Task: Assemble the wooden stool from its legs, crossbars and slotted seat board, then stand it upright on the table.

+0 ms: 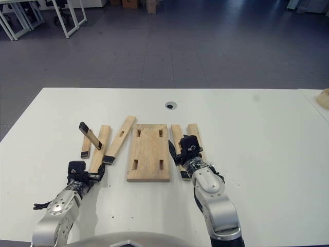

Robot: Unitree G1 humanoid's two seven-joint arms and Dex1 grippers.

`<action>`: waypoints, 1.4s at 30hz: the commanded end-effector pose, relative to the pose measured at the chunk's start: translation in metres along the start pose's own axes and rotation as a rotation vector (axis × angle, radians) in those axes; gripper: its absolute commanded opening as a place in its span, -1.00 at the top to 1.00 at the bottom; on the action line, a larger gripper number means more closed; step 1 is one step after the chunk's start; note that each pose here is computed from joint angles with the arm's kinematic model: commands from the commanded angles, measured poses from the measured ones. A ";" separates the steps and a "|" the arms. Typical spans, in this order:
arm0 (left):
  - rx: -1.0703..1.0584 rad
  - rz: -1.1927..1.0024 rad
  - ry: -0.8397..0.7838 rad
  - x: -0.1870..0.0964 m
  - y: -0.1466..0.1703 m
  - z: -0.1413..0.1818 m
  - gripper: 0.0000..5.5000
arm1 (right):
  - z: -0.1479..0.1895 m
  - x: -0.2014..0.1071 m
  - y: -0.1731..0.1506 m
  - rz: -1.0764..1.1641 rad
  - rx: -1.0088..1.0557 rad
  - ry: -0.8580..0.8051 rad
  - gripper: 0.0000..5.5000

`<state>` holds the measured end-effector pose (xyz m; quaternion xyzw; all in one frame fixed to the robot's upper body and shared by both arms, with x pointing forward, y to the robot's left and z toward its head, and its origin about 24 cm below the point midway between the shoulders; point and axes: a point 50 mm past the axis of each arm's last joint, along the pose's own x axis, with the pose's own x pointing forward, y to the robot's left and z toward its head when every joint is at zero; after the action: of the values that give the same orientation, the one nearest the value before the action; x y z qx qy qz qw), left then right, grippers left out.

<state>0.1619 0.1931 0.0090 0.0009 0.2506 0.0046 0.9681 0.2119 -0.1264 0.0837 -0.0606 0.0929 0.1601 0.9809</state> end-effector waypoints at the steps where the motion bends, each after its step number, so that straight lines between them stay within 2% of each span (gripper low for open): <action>1: -0.012 -0.041 0.265 -0.014 -0.008 -0.047 -0.32 | 0.003 0.002 -0.002 -0.006 -0.008 0.002 -0.09; 11: -0.043 -0.025 0.316 -0.015 -0.009 -0.062 0.26 | 0.010 0.006 -0.010 -0.057 0.017 -0.008 -0.09; 13: -0.102 0.015 0.250 -0.009 -0.004 -0.054 0.26 | 0.014 0.009 -0.016 -0.084 0.013 -0.016 -0.09; 15: -0.212 0.094 0.029 -0.001 0.004 -0.010 0.26 | 0.016 0.014 -0.029 -0.136 -0.006 -0.017 -0.09; 19: -0.249 0.069 -0.533 -0.012 0.005 0.129 0.26 | 0.026 0.025 -0.064 -0.272 -0.008 -0.029 -0.09; 20: -0.246 0.020 -0.616 -0.014 0.001 0.154 0.26 | 0.032 0.030 -0.069 -0.262 0.033 -0.046 -0.09; 22: -0.269 -0.118 -0.676 -0.013 -0.008 0.182 0.26 | 0.050 0.041 -0.074 -0.188 0.121 -0.100 -0.09; 24: -0.333 -0.277 -0.641 -0.005 -0.017 0.189 0.26 | 0.072 0.048 -0.068 0.029 0.370 -0.178 -0.17; 26: -0.448 -0.519 -0.555 0.004 -0.033 0.185 0.26 | 0.101 0.050 -0.055 0.376 0.619 -0.262 -0.30; 28: -0.543 -0.743 -0.487 0.006 -0.046 0.178 0.26 | 0.128 0.043 -0.042 0.708 0.770 -0.327 -0.44; 30: -0.596 -0.887 -0.446 0.004 -0.051 0.176 0.26 | 0.140 0.036 -0.037 0.906 0.843 -0.345 -0.55; 33: -0.654 -1.067 -0.437 -0.002 -0.051 0.187 0.26 | 0.142 0.038 -0.038 0.967 0.889 -0.299 -0.77; 38: -0.649 -1.303 -0.406 -0.015 -0.058 0.200 0.26 | 0.142 0.043 -0.037 0.979 0.932 -0.222 -0.78; 42: -0.628 -1.343 -0.332 -0.015 -0.071 0.190 0.26 | 0.147 0.042 -0.028 1.026 0.939 -0.199 -0.78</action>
<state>0.2438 0.1266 0.1861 -0.4338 0.0223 -0.5078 0.7440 0.2856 -0.1230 0.2151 0.4410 0.0760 0.5364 0.7155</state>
